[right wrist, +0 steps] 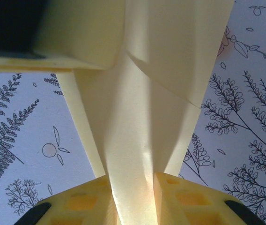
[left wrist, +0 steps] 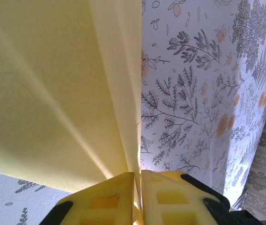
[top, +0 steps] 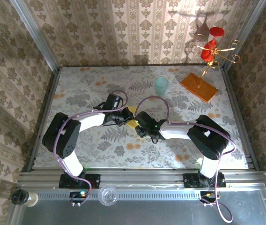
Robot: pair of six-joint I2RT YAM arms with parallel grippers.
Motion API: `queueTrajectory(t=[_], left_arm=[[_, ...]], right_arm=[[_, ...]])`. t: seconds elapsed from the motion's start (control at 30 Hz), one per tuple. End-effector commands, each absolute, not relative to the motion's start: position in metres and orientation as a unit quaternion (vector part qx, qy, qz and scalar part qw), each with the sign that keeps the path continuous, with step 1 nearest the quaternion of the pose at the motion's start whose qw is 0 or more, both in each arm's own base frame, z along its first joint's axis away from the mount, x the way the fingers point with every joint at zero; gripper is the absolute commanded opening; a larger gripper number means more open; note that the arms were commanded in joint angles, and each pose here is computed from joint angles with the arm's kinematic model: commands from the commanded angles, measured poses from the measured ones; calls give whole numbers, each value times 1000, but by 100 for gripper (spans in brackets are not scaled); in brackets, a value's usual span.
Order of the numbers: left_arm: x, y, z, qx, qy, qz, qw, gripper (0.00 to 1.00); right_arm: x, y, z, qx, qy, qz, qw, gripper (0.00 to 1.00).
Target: Fold a paper plane with a square sheet of paper (pick it up from the middle)
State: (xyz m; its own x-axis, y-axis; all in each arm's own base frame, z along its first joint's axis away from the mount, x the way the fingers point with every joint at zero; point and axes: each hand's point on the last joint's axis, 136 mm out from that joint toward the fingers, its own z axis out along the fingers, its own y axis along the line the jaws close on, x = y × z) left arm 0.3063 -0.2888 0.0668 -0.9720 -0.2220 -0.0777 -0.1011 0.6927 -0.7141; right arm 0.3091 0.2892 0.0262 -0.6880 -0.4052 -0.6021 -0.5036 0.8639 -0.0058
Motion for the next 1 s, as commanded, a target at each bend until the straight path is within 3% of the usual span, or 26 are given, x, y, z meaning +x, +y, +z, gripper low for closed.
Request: queueTrajectory(t=[0.0,0.33,0.97], left_arm=[[312,-284,78,-96,910,-394,86,17],[325,-247,98,-116,909,-379,129,41],[318,-218,90,-146,909,-365,135,47]], right_arm=[[313,290,28,-247,911,70,322,25],[306,293,24,-256,912,86,310,18],[281,294,0,-262,922,123,257,13]])
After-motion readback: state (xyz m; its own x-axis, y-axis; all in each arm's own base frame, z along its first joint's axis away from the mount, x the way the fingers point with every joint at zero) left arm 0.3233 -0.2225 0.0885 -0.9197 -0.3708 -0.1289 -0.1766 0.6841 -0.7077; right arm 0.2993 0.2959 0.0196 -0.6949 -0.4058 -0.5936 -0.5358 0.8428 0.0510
